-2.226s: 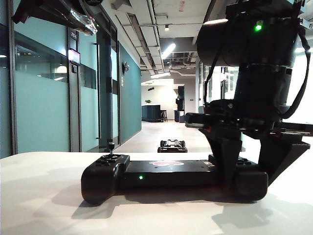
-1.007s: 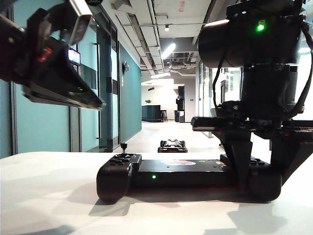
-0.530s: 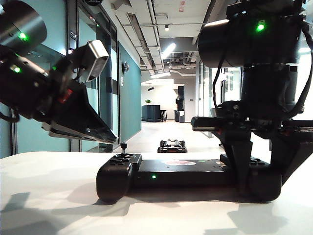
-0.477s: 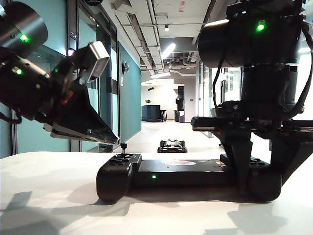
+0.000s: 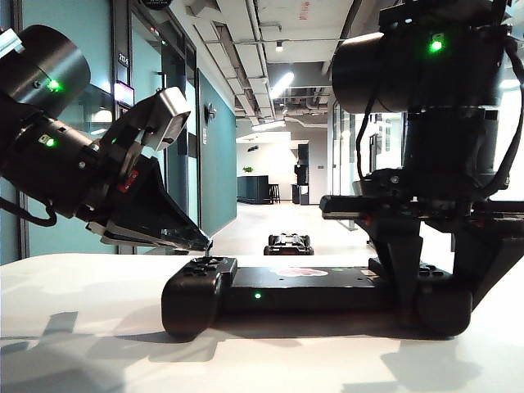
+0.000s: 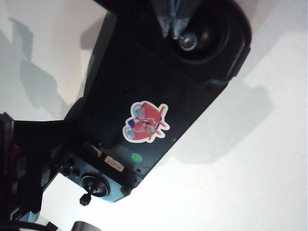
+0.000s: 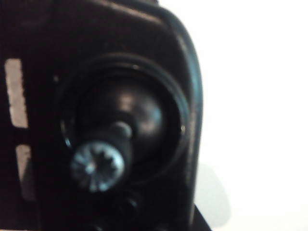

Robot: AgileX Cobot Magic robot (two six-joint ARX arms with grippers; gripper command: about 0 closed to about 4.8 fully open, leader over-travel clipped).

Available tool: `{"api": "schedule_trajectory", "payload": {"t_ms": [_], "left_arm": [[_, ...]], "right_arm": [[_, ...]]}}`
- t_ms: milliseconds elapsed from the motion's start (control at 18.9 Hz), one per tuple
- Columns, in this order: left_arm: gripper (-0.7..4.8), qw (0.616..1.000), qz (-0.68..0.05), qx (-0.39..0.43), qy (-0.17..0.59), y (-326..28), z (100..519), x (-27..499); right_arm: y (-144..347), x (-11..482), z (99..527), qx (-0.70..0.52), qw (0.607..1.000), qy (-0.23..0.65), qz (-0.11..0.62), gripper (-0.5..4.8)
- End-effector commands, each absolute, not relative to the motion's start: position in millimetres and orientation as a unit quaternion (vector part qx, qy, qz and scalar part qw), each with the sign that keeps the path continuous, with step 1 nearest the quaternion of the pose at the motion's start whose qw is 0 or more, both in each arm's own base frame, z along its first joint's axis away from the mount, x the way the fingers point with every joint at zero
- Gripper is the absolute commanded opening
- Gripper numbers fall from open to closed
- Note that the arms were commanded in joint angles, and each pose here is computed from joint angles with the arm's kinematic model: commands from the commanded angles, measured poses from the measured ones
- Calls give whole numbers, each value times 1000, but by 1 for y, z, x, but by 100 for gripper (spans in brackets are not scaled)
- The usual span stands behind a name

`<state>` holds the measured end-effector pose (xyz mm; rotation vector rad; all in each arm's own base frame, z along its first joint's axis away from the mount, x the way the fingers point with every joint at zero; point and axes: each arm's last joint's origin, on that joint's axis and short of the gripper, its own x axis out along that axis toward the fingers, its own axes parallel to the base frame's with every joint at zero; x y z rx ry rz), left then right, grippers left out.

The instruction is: Push the left joystick on the remote control sitting on the white table forward to make the robot dog walk in a straight line until it approaches the door.

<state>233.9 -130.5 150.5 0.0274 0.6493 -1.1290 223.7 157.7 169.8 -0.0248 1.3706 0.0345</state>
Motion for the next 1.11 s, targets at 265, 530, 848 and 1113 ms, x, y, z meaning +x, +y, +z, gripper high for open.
{"api": "schedule_trajectory", "payload": {"t_ms": [265,530,848,1113], "left_arm": [[-6,801,-527,5,285,-133,150,239],[-6,800,-525,4,292,-134,146,241],[-6,810,-512,4,286,-136,144,246],[-6,814,-508,7,280,-136,145,247]], "right_arm": [[157,224,170,-9,774,633,13,157],[157,224,170,-9,774,633,13,157],[158,224,170,-8,773,634,16,157],[158,224,170,-8,773,634,16,157]]}}
